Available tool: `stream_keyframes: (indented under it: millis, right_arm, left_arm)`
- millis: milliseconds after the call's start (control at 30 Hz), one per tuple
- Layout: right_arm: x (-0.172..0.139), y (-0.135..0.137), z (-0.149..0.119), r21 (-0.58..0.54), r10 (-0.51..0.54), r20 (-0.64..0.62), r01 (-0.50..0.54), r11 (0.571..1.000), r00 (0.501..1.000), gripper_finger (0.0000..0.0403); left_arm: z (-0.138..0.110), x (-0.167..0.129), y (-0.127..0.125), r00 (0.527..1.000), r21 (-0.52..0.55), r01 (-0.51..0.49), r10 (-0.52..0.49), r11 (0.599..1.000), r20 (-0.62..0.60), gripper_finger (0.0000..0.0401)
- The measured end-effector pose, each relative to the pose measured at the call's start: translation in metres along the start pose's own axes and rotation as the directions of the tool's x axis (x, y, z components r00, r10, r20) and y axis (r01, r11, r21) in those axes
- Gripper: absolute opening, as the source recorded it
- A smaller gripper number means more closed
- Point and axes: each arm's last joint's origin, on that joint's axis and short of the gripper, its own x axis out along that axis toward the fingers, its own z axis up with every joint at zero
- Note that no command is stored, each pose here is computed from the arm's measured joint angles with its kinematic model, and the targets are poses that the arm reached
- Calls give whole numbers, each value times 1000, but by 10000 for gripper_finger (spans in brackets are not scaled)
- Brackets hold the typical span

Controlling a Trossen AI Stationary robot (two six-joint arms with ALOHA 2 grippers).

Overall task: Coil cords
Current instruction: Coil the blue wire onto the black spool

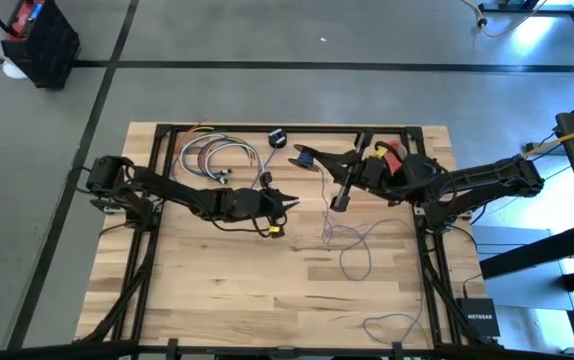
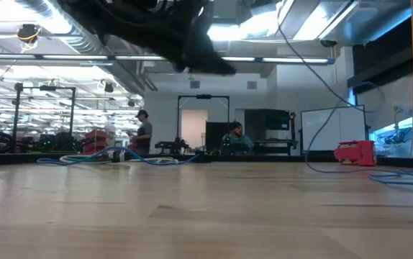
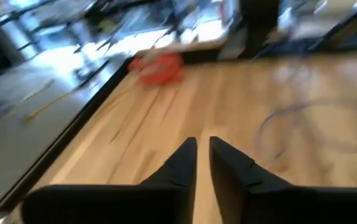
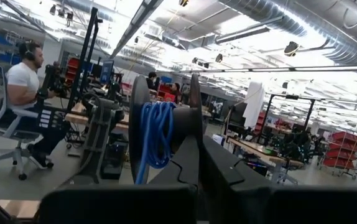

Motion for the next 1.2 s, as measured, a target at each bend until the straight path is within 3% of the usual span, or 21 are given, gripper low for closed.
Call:
stream_keyframes:
  millis: [100, 233, 400, 767, 900, 1033, 1200]
  right_arm:
    - [0, 0, 0, 0, 0, -1, 0, 1000, 1000, 5]
    - [0, 0, 0, -2, 2, -4, -2, 1000, 1000, 5]
    - [0, 1, -2, -6, 6, -14, -6, 1000, 1000, 5]
    - [0, 1, -1, -5, 22, -7, -22, 1000, 1000, 5]
    - [0, 1, -1, -5, 22, -7, -22, 1000, 1000, 5]
    - [0, 1, -2, -7, 24, -12, -24, 1000, 1000, 5]
    - [0, 2, -3, -10, 27, -20, -27, 1000, 999, 5]
  left_arm:
    - [8, 0, -3, 991, -29, 94, -90, 995, 100, 89]
    - [3, 9, -5, 985, -43, 99, -91, 994, 148, 145]
    - [-2, 22, -7, 953, -81, 226, -203, 971, 226, 177]
    - [11, 45, -23, 930, -13, 278, -266, 960, 254, 180]
    - [14, 45, -22, 941, -23, 232, -219, 972, 258, 165]
    - [8, 47, -20, 973, -8, 139, -135, 990, 188, 150]
    - [5, 48, -19, 980, -17, 123, -119, 992, 157, 144]
